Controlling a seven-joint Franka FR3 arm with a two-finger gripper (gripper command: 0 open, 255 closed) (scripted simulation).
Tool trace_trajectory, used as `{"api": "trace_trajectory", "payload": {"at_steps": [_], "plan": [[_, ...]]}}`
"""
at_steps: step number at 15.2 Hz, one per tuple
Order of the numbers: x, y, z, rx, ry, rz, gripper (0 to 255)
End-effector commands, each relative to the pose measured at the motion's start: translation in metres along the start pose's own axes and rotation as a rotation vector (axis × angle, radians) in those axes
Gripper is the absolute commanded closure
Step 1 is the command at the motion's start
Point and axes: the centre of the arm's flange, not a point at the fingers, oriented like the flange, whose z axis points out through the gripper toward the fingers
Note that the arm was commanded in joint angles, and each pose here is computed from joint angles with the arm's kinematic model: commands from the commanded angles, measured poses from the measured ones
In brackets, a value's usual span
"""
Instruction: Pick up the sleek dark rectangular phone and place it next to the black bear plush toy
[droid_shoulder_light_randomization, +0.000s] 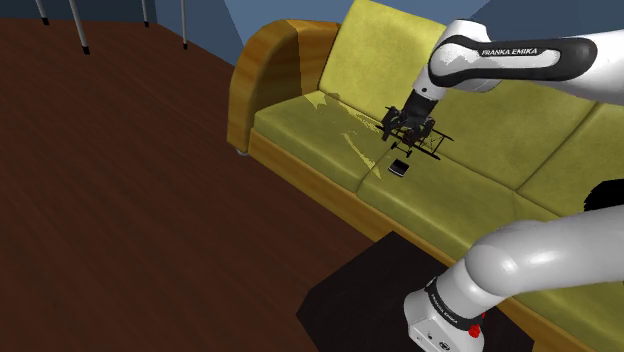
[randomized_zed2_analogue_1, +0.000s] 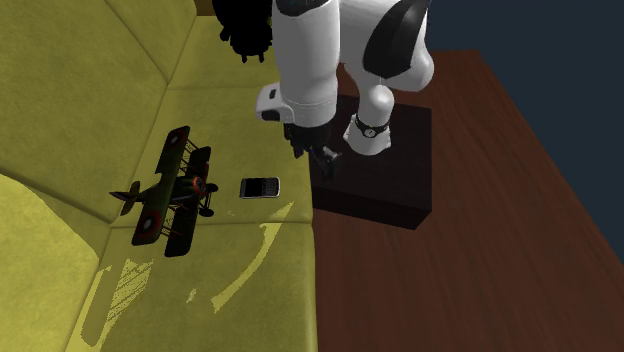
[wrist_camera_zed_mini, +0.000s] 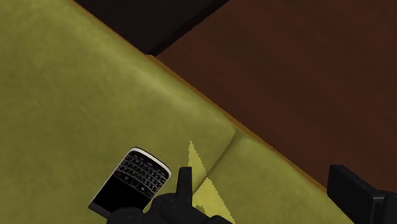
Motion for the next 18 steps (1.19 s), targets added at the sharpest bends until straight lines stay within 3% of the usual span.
{"api": "trace_trajectory", "payload": {"at_steps": [1, 13, 18], "plan": [[0.017, 0.013, 0.013, 0.003, 0.001, 0.072, 0], [0.090, 0.127, 0.097, 0.018, 0.000, 0.494, 0], [0.093, 0.134, 0.123, 0.019, 0.000, 0.519, 0]]}}
